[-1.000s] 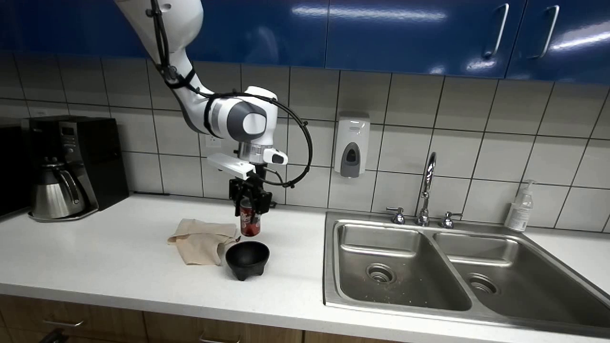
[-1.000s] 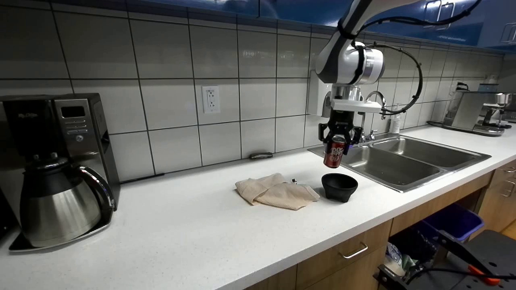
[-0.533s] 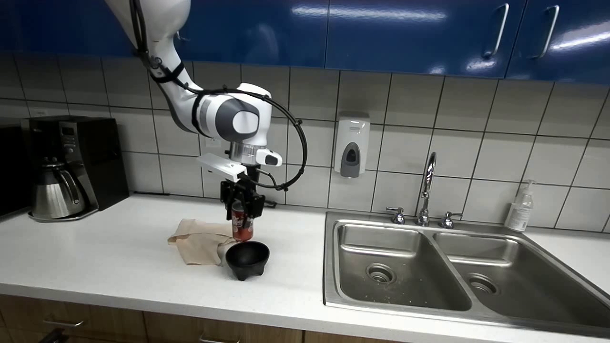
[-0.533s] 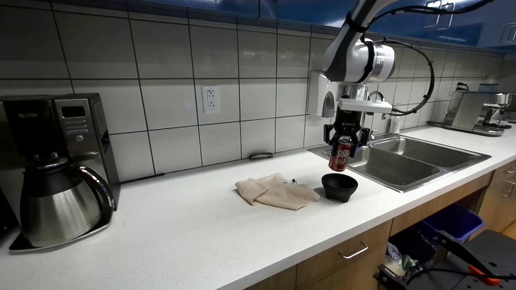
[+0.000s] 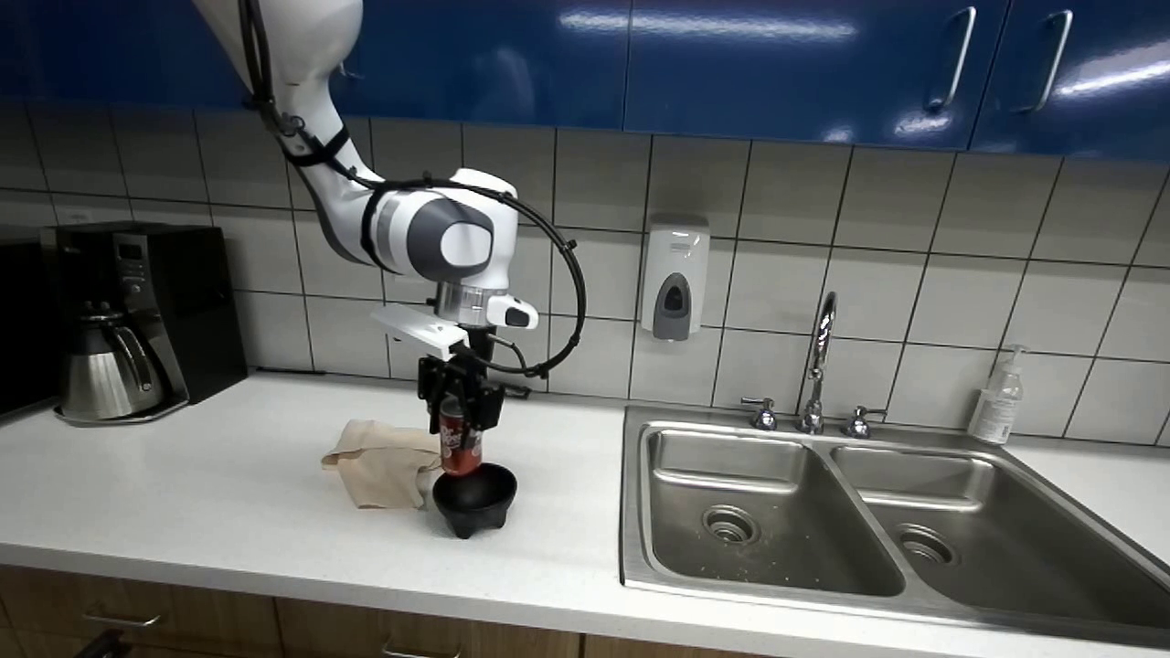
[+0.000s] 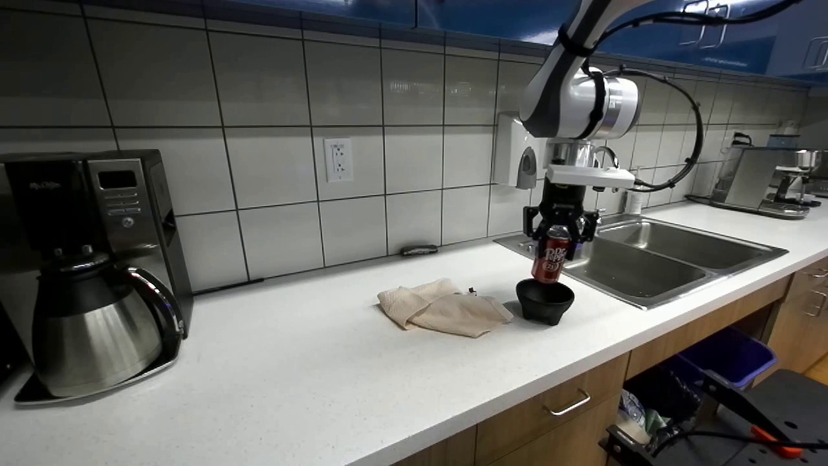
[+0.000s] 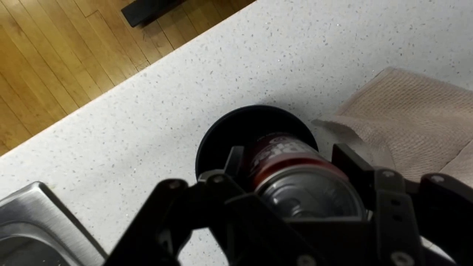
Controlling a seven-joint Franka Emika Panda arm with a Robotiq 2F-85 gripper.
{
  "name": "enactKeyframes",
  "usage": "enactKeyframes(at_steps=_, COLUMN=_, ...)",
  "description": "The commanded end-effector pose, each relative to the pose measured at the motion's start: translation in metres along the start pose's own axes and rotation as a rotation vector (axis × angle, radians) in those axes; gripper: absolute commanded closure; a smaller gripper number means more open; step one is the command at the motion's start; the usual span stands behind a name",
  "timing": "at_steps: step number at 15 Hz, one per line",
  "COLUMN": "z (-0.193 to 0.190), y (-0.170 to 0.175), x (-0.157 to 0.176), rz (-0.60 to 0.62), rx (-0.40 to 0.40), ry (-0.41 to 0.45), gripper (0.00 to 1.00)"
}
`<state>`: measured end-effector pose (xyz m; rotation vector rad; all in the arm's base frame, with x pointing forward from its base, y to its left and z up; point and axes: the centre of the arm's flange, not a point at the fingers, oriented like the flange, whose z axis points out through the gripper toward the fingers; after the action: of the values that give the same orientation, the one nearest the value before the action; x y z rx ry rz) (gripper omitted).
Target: Put the can in the bowl
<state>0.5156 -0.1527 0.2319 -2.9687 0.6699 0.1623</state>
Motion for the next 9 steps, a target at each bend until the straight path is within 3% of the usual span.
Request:
enactKeyframes(at_steps=1, z=-0.006, y=0.004, x=-0.006, rz=-0.007, rx=-0.009, ry=0.019, gripper=0.62)
enactKeyframes(at_steps=9, z=0.009, y=0.008, x=-0.002, rz=0.006, rx=-0.017, ry=0.001, gripper=0.62)
